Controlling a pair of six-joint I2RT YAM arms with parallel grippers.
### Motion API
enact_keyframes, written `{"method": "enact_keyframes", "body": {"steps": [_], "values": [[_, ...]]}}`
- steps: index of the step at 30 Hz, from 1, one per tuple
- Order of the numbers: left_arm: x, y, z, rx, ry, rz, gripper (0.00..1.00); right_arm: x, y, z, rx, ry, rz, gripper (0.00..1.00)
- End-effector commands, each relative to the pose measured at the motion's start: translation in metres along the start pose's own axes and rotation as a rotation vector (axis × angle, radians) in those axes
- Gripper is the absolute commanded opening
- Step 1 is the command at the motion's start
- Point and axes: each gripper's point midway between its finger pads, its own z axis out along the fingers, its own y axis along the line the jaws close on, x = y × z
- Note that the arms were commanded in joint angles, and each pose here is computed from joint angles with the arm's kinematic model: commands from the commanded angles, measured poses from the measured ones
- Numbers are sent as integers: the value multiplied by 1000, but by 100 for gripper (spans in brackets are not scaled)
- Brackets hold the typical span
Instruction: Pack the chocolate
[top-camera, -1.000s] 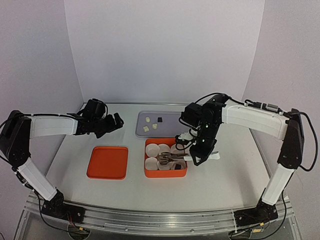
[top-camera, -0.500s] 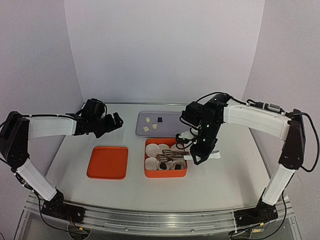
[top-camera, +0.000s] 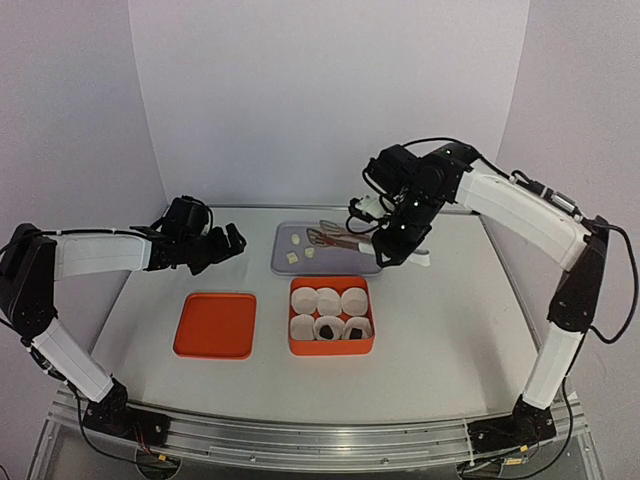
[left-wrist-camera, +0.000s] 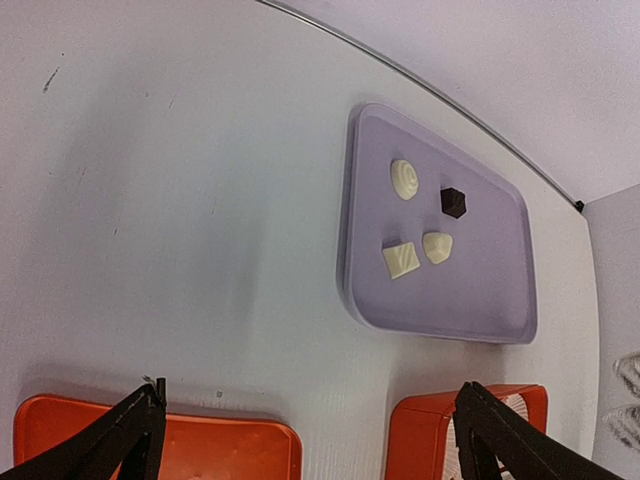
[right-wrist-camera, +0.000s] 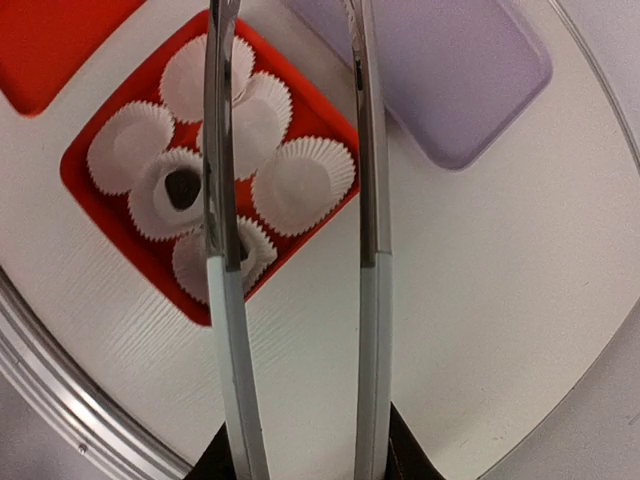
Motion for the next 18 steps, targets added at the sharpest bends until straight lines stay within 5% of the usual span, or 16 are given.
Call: {"method": "enact_keyframes", "body": {"steps": [1,18], "values": [[-20,-14,-13,29,-65,-21,100,-55,-53,26,100,-75,221,31],[-14,-14,2,14,-21,-15,100,-124,-67,123,67,-112,470,34]]}}
